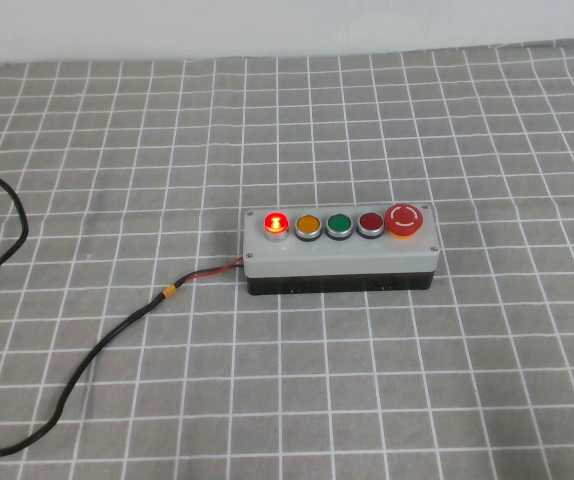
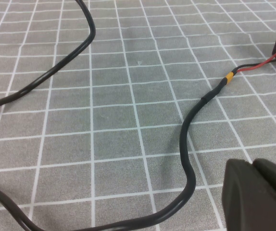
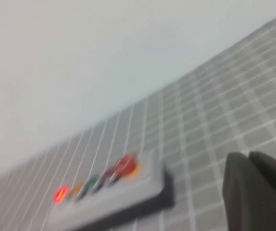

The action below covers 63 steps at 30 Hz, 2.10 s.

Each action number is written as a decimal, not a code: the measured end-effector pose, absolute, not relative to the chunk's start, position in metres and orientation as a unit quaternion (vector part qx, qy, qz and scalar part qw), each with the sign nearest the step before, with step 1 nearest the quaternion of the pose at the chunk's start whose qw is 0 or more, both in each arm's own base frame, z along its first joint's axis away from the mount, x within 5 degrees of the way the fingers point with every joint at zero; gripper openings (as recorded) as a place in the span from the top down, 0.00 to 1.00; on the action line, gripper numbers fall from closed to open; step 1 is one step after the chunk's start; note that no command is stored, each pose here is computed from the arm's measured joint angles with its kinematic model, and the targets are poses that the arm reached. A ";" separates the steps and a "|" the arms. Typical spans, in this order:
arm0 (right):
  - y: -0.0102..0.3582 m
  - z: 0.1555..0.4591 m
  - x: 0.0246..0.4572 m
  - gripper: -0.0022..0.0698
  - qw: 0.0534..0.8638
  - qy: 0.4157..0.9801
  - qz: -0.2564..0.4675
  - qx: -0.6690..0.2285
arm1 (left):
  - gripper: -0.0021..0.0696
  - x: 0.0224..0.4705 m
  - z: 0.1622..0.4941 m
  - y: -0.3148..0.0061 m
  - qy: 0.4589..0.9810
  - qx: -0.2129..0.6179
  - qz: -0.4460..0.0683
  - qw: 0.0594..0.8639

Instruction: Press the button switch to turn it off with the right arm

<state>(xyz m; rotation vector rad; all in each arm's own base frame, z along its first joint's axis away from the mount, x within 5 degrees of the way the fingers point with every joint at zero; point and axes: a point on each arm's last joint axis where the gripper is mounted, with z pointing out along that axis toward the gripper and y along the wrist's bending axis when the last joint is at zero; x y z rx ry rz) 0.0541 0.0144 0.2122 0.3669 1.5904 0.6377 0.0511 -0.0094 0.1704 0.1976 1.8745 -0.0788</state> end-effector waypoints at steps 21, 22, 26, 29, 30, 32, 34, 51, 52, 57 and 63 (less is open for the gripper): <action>0.052 0.308 0.180 0.99 0.233 0.949 0.211 -0.040 | 0.98 0.051 0.170 -0.009 0.804 0.085 -0.034 0.587; 0.056 0.309 0.191 0.99 0.223 0.951 0.205 -0.054 | 0.98 0.051 0.170 -0.009 0.804 0.085 -0.034 0.587; 0.088 0.314 0.226 0.99 0.200 0.955 0.183 -0.119 | 0.98 0.051 0.170 -0.009 0.804 0.085 -0.034 0.587; 0.123 0.318 0.247 0.99 0.193 0.952 0.163 -0.175 | 0.98 0.051 0.170 -0.009 0.804 0.085 -0.034 0.587; 0.134 0.320 0.255 0.99 0.193 0.950 0.160 -0.189 | 0.98 0.051 0.170 -0.009 0.804 0.085 -0.034 0.587; 0.160 0.322 0.270 0.99 0.193 0.944 0.157 -0.219 | 0.98 0.051 0.170 -0.009 0.804 0.085 -0.034 0.587; 0.182 0.322 0.284 0.99 0.193 0.938 0.156 -0.241 | 0.98 0.051 0.170 -0.009 0.804 0.085 -0.034 0.587; 0.293 0.285 0.383 0.99 0.167 0.920 0.151 -0.321 | 0.98 0.051 0.170 -0.009 0.804 0.085 -0.034 0.587; 0.296 0.282 0.386 0.99 0.168 0.919 0.151 -0.322 | 0.98 0.051 0.170 -0.009 0.804 0.085 -0.034 0.587; 0.304 0.268 0.399 0.99 0.171 0.919 0.151 -0.322 | 0.98 0.051 0.170 -0.009 0.804 0.085 -0.034 0.587; 0.306 0.264 0.402 0.99 0.172 0.919 0.147 -0.323 | 0.98 0.051 0.170 -0.009 0.804 0.085 -0.034 0.587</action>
